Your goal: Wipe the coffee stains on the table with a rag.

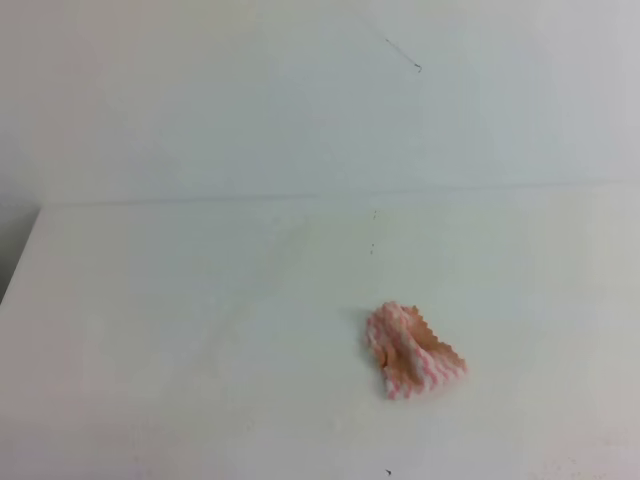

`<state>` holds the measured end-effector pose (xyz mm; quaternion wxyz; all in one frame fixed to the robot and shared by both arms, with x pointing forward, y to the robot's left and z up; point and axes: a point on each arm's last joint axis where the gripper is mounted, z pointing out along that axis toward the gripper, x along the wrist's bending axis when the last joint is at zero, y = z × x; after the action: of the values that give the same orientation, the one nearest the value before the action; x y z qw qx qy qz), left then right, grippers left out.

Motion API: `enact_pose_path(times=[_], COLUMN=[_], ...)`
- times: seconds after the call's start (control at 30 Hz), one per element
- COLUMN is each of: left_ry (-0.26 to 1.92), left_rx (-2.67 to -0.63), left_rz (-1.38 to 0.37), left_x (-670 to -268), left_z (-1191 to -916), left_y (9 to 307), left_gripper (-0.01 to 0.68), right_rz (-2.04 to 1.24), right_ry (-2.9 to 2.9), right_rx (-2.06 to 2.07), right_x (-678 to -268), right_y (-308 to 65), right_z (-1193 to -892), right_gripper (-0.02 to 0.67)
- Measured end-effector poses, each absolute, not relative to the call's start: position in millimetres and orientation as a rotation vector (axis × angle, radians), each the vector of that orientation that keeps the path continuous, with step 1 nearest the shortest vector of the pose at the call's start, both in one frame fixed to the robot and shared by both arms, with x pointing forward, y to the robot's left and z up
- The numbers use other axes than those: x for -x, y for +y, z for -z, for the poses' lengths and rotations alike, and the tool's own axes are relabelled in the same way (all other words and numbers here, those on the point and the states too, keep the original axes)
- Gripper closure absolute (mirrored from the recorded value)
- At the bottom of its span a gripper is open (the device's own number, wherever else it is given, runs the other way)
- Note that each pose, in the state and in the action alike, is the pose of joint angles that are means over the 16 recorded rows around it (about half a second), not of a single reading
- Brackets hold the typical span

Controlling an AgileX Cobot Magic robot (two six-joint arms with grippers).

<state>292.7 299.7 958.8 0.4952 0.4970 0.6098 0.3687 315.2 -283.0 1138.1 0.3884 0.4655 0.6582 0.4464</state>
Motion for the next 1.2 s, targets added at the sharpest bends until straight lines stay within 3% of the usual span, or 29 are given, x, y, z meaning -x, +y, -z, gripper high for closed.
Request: enact_pose_path(times=[0.2, 0.4, 1.2], left_ry=[1.478, 1.478, 1.478], left_rx=[-1.205, -1.205, -1.205], left_rz=[-0.893, -0.893, -0.893], left_x=[-293, -293, -293], left_z=[-959, -959, -959], left_y=[300, 300, 300], left_gripper=[0.674, 0.674, 0.674], right_rz=[-1.265, -1.374, -1.356], right_ry=[1.598, 1.573, 1.581], right_rx=[-1.217, -1.219, -1.363], right_x=[-287, -281, -288], right_y=[-298, -297, -290], right_z=[-1086, -1055, -1001], right_gripper=[0.649, 0.649, 0.650])
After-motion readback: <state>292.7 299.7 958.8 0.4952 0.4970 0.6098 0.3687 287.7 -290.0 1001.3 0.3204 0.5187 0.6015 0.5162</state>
